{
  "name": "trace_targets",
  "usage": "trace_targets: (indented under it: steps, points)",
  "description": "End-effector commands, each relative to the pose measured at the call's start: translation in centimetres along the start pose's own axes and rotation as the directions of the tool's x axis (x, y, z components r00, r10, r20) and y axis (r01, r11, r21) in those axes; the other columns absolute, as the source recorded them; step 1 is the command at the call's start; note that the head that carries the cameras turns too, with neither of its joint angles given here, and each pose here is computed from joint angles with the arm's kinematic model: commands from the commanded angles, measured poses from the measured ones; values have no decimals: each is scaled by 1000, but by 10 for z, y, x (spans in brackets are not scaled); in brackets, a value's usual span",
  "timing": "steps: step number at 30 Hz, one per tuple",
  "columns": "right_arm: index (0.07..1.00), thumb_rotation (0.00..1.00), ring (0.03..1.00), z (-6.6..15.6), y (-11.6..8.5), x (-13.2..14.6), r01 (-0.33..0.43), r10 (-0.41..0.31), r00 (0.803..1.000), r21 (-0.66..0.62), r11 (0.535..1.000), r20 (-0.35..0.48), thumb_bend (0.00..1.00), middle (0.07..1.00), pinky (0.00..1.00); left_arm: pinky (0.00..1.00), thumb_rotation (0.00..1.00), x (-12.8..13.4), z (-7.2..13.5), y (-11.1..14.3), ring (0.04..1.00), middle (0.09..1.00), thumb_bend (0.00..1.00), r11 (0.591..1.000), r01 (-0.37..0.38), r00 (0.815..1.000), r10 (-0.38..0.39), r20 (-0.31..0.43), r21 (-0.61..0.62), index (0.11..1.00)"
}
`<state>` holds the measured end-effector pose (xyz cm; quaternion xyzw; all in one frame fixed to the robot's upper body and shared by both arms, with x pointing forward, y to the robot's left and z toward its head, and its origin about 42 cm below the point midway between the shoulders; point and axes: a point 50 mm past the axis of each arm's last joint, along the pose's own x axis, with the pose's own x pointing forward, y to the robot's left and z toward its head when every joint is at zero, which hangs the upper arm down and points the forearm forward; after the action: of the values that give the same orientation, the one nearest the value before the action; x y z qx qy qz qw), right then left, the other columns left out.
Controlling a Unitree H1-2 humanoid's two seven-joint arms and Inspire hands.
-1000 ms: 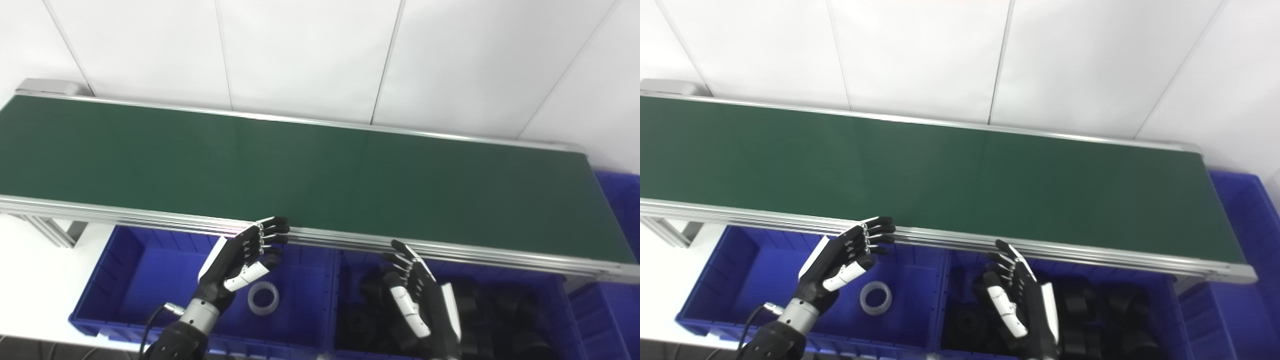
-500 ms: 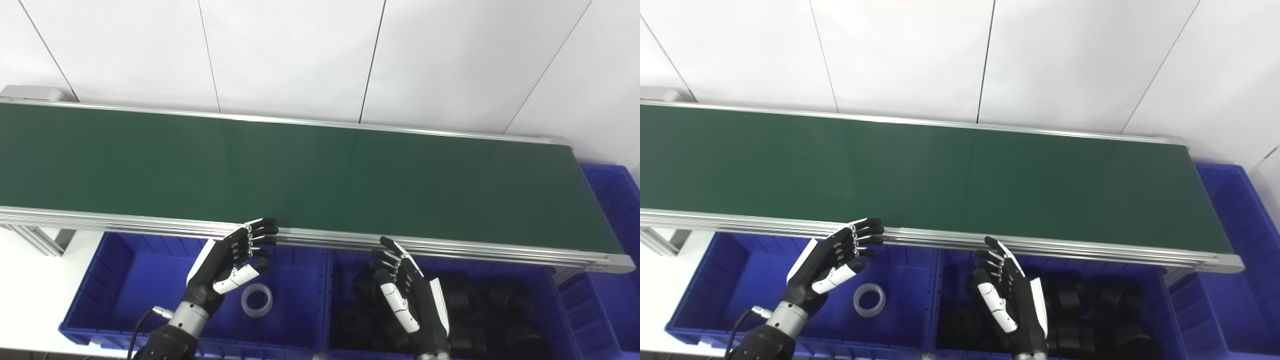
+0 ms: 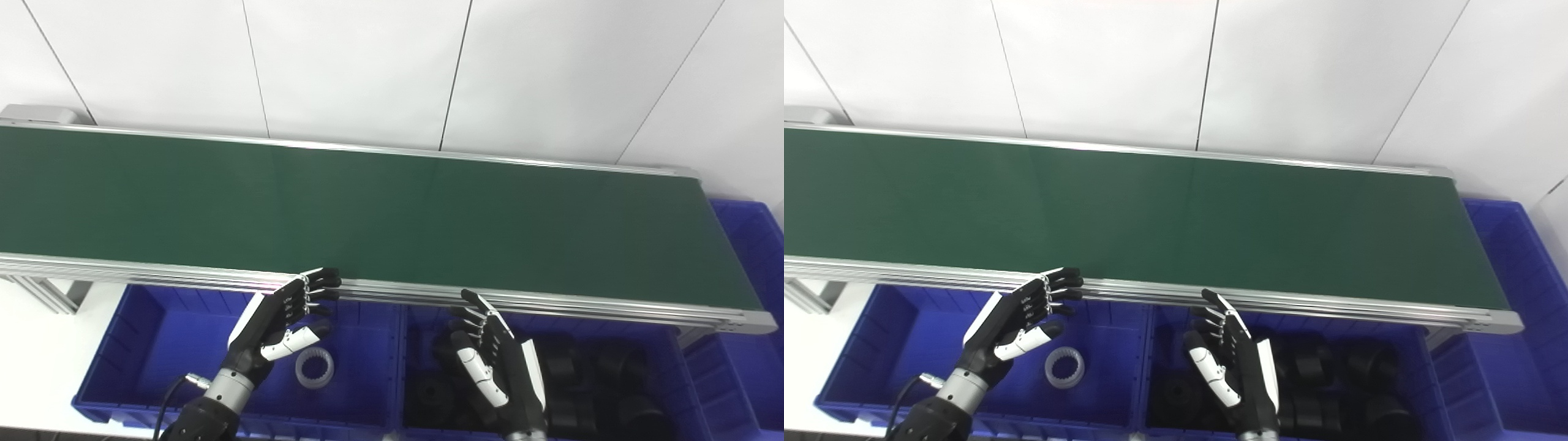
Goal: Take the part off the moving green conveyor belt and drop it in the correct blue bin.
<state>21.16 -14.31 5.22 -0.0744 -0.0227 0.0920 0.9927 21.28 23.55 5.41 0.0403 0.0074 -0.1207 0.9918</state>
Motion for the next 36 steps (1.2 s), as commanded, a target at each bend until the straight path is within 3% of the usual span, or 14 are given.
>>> trace_targets:
  steps: [1, 3, 13, 24, 30, 36]
  points:
    - [850, 727, 701, 13, 4, 8, 15, -16, 997, 14, 1000, 81, 573, 750, 635, 675, 565, 9, 12, 6, 752, 803, 846, 1000, 7, 997, -8, 73, 15, 812]
    - [849, 750, 703, 13, 4, 8, 15, -16, 997, 15, 1000, 81, 606, 753, 632, 673, 557, 9, 13, 6, 739, 794, 838, 1000, 7, 997, -9, 73, 21, 811]
    - [855, 729, 705, 13, 1, 6, 10, -12, 996, 15, 1000, 87, 554, 755, 636, 634, 568, 8, 13, 3, 727, 788, 845, 999, 5, 997, -9, 77, 48, 801]
    - [854, 701, 709, 12, 8, 7, 6, -7, 996, 12, 1000, 85, 531, 753, 654, 667, 550, 6, 12, 9, 753, 802, 831, 999, 5, 997, -8, 71, 40, 815]
    - [851, 761, 704, 12, 10, 10, 11, -12, 998, 12, 1000, 68, 618, 751, 640, 698, 549, 7, 11, 14, 763, 807, 843, 999, 12, 998, -14, 62, 41, 811]
    - [856, 759, 708, 12, 7, 8, 10, -11, 997, 9, 1000, 73, 591, 754, 646, 670, 543, 7, 14, 10, 745, 795, 849, 999, 12, 997, -15, 70, 52, 805]
